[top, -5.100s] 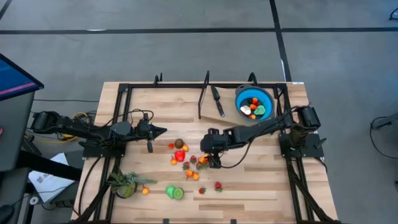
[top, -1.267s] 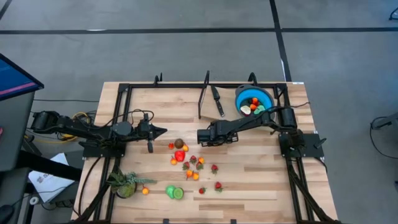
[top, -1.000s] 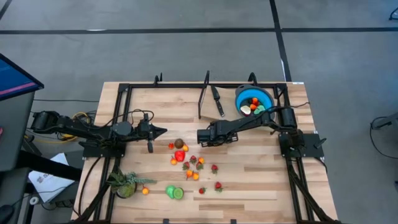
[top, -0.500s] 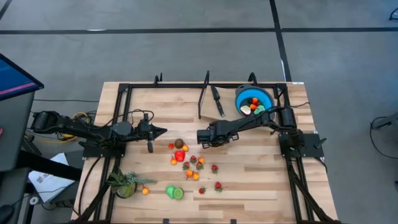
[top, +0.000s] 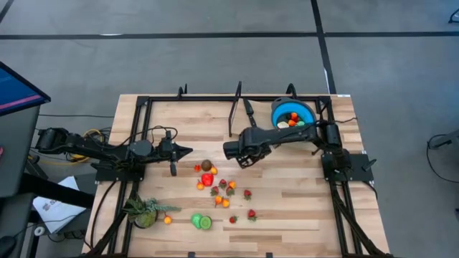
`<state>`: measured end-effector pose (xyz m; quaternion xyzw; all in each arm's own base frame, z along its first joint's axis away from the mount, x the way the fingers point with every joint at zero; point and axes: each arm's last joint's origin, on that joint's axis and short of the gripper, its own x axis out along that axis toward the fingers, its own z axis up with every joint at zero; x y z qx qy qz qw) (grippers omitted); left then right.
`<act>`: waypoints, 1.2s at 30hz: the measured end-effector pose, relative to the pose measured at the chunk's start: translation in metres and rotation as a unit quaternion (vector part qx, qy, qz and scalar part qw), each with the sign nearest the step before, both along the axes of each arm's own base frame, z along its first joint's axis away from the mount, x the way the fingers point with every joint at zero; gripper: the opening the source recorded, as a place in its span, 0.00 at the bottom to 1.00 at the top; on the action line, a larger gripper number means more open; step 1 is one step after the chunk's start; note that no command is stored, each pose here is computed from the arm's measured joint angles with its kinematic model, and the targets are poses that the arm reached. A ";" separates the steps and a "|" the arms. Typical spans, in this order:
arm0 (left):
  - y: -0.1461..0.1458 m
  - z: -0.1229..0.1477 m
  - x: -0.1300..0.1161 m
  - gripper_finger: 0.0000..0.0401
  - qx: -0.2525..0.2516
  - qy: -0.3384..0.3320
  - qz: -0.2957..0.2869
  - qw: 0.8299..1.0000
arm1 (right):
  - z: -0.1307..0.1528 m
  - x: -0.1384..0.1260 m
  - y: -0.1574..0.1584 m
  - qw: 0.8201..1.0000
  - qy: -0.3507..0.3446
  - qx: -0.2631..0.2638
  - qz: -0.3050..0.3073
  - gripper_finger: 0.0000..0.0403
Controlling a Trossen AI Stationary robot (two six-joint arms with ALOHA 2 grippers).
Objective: Pick & Place Fruit
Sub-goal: Put the orange pear into the blue colander
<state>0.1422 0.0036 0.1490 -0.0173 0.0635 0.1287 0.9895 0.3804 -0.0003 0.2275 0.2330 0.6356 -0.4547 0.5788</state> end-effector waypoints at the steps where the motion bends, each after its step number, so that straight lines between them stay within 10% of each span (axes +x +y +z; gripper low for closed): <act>1: 0.000 0.000 0.000 0.00 0.000 0.000 0.000 1.000 | 0.007 -0.002 -0.003 1.000 0.013 -0.003 0.009 0.19; 22: 0.000 0.000 0.000 0.00 0.000 0.000 0.000 1.000 | 0.089 -0.049 -0.109 0.997 -0.058 -0.035 0.022 0.19; 36: 0.000 0.000 0.000 0.00 0.000 0.000 0.000 1.000 | 0.045 -0.089 -0.172 0.998 0.042 0.039 0.007 0.19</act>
